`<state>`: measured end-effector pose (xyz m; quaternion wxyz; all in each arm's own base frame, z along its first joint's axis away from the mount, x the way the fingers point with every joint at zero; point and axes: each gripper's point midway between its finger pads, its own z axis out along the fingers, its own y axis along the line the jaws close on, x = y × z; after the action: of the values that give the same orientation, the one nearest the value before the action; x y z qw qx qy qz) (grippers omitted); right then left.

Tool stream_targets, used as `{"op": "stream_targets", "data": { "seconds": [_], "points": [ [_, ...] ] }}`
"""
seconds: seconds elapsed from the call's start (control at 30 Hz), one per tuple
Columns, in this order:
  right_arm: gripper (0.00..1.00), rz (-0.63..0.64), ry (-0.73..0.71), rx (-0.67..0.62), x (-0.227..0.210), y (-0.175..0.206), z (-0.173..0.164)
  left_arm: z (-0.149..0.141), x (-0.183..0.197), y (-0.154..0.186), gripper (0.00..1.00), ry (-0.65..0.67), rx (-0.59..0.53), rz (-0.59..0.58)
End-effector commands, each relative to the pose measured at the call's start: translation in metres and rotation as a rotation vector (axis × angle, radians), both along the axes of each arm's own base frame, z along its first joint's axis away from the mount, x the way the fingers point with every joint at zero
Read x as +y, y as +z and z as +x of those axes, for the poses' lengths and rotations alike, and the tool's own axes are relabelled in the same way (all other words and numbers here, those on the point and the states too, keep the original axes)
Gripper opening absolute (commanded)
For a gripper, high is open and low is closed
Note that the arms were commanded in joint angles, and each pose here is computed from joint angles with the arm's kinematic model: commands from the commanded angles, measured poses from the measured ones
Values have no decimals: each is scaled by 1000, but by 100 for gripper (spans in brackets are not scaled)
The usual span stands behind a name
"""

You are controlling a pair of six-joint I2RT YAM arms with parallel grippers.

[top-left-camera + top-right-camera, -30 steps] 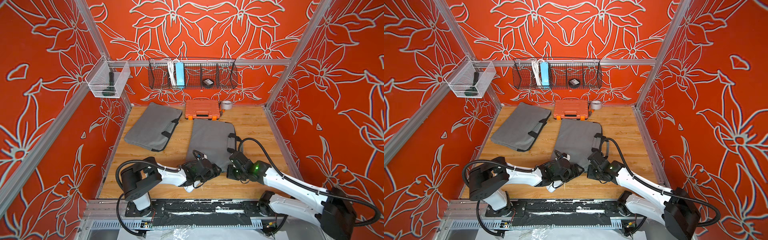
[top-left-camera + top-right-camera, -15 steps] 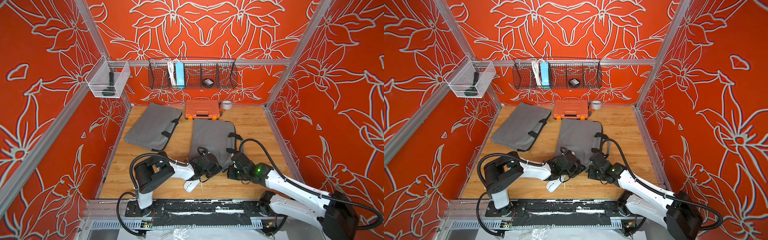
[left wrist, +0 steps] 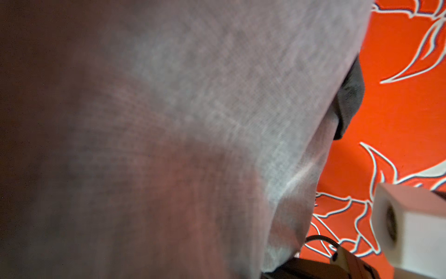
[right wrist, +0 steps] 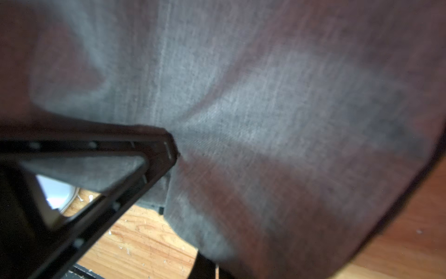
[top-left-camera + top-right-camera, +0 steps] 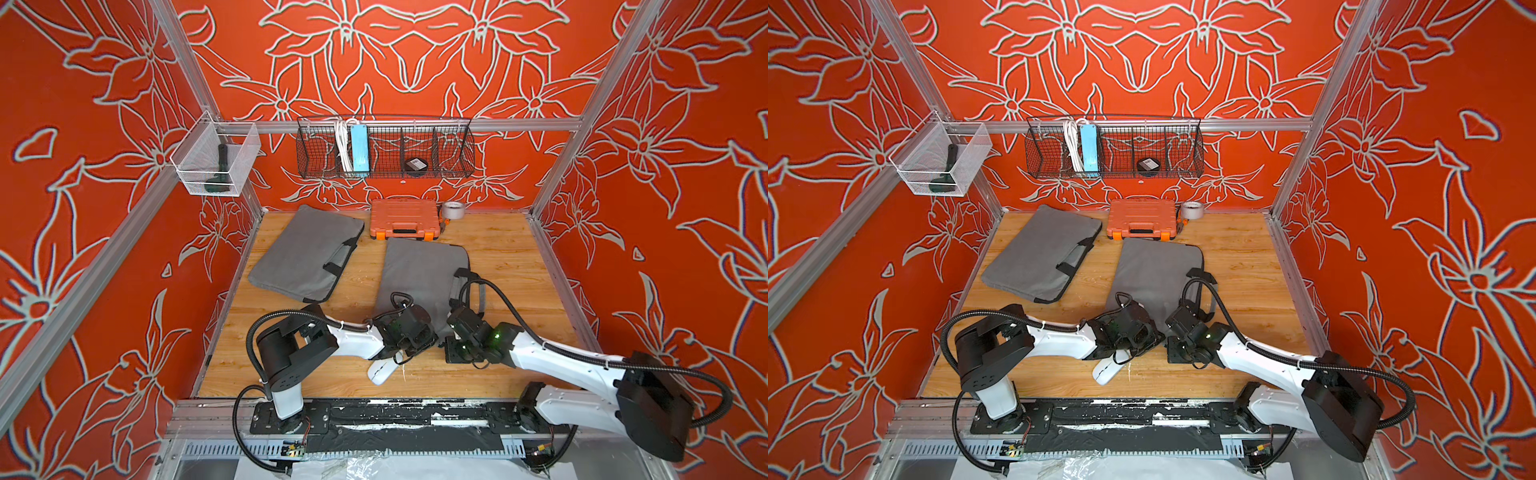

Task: Put the mouse into the laptop bag
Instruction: Unzip the zipper on the zippered laptop bag.

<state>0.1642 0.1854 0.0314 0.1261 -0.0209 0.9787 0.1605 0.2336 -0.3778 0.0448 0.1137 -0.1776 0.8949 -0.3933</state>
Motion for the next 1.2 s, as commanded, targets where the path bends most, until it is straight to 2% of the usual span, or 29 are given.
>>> {"op": "stream_targets", "data": {
  "seconds": [0.0, 0.17, 0.27, 0.3, 0.37, 0.43, 0.5, 0.57, 0.73, 1.0, 1.17],
  "points": [
    [0, 76, 69, -25, 22, 16, 0, 29, -5, 42, 0, 45, -135, -84],
    [0, 224, 124, -60, 41, 37, -5, 29, -3, 42, 0, 44, -141, -84],
    [0, 247, 113, -65, 42, 38, -5, 29, 0, 42, 0, 48, -151, -73],
    [6, 229, 108, -62, 40, 36, -5, 29, 1, 42, 0, 48, -153, -68],
    [45, 134, 57, -62, 21, 29, -3, 28, 3, 41, 0, 46, -156, -55],
    [54, 78, 2, -85, 6, 28, 1, 27, 8, 39, 0, 50, -160, -45],
    [57, 62, -31, -103, -4, 30, 2, 25, 12, 36, 0, 51, -162, -38],
    [62, 67, -55, -118, -10, 34, 2, 23, 15, 33, 5, 47, -161, -31],
    [65, 35, -116, -130, -27, 37, 2, 20, 16, 28, 14, 33, -159, -20],
    [59, 93, -123, -143, -21, 42, 9, 16, 18, 33, 43, 10, -180, -21],
    [57, 65, -142, -114, -20, 29, 16, 13, 32, 38, 49, 34, -201, -4]
  ]
}}
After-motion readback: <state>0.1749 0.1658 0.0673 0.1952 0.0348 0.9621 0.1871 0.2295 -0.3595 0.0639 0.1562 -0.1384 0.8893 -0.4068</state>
